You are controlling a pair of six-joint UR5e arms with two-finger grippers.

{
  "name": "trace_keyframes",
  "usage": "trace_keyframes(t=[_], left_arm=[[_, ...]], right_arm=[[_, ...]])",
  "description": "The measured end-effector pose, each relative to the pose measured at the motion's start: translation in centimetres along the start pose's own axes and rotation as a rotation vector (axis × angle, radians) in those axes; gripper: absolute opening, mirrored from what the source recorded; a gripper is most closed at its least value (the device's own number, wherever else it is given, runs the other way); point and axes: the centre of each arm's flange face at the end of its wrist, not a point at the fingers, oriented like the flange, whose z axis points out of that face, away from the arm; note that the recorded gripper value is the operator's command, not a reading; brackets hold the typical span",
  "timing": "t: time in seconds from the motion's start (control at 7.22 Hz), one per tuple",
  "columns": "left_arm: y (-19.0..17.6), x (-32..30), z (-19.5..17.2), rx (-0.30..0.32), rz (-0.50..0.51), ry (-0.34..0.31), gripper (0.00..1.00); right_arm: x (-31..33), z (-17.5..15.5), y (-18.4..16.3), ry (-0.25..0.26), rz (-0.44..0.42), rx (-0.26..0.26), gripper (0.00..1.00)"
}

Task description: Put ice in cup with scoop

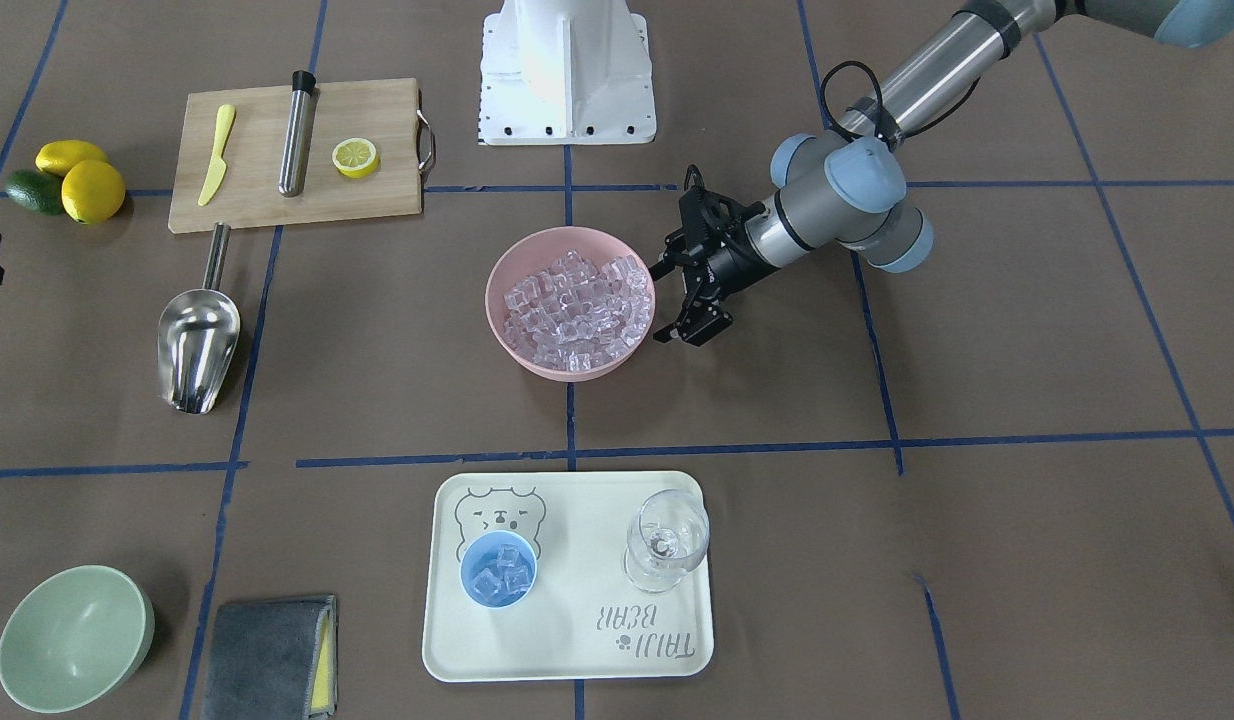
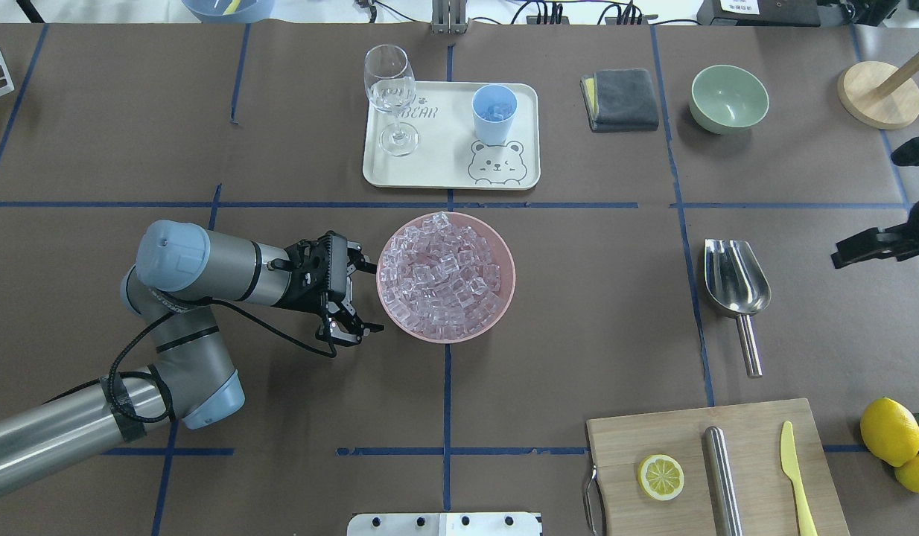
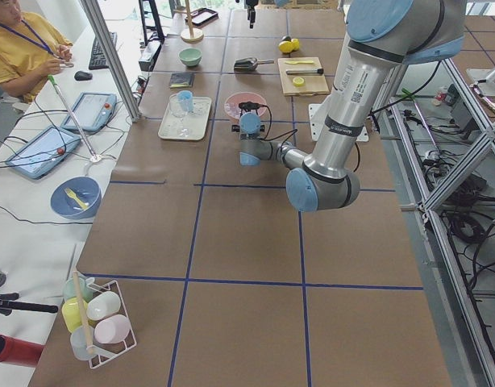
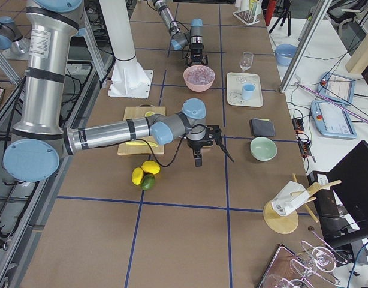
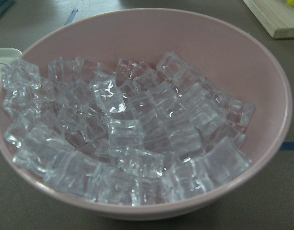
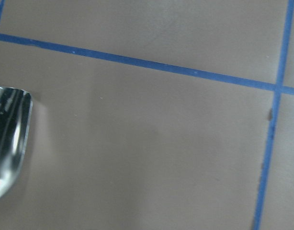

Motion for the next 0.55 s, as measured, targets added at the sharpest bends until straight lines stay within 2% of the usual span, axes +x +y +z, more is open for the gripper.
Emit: trace_keyframes(t=[0.14,0.28,0.55], left_arm=[[0.0,-0.5,-0.4,0.0,-0.002,-0.009,1.0],[0.1,-1.3,-0.9,-0.003,-0.007,-0.024,1.0],[0.8,-4.2,-3.2,-0.018,-0.034,-0.077,1.0]], right_arm=[[3.8,-1.4,2.4,-0.017,-0.007,0.005,1.0],[6.7,-2.7,4.8,-0.035,0.022,0.011,1.0],[9.4,-4.1,7.4,-0.046,0.103,-0.013,1.0]])
